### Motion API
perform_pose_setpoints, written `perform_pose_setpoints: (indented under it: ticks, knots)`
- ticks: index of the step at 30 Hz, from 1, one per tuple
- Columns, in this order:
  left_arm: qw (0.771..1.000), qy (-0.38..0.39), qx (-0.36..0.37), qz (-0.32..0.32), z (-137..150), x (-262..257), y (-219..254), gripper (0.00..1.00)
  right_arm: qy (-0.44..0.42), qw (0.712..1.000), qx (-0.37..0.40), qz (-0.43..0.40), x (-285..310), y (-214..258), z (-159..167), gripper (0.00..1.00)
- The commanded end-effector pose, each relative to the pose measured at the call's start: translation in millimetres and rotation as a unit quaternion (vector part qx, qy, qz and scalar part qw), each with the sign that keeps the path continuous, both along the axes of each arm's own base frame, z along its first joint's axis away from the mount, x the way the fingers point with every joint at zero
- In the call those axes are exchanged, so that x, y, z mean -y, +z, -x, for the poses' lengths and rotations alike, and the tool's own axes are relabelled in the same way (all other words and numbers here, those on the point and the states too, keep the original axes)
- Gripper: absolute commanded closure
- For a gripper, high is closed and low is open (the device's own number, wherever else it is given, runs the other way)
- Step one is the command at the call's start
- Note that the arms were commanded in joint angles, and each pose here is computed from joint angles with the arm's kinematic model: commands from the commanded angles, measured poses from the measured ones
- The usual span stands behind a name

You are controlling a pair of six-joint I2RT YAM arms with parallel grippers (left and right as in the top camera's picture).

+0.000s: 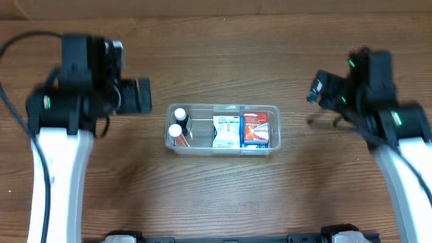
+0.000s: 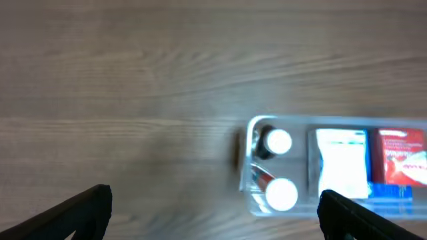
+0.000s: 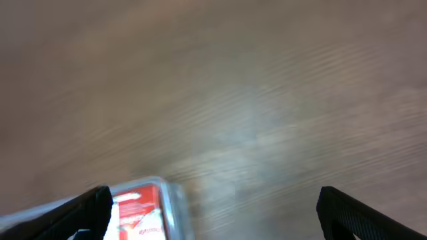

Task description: Pack container

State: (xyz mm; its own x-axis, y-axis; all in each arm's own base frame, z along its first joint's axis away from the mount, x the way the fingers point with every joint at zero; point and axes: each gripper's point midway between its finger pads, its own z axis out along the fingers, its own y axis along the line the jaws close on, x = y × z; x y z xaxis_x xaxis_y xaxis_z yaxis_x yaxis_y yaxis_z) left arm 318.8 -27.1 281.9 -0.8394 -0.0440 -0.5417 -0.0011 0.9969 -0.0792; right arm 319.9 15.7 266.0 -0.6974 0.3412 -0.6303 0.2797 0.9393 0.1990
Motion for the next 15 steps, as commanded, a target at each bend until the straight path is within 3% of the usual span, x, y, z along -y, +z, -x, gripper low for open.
perform_pose_setpoints:
  ticks: [1,4,8,15]
  knots:
    - [0.999,-0.019,0.051,0.004,56,4,-8,0.00,-0.005,1.000,0.023,-0.002,6,-12,50,0.00]
    - [0.993,0.042,0.112,0.024,101,-10,-26,0.00,-0.004,0.999,0.046,-0.004,11,-35,94,0.00]
    - [0.985,0.059,0.159,0.044,128,-13,-35,0.00,-0.001,0.998,0.062,-0.009,12,-39,115,0.00]
    - [0.994,0.061,0.083,0.032,157,-16,-65,0.00,-0.001,0.998,0.062,-0.009,12,-39,115,0.00]
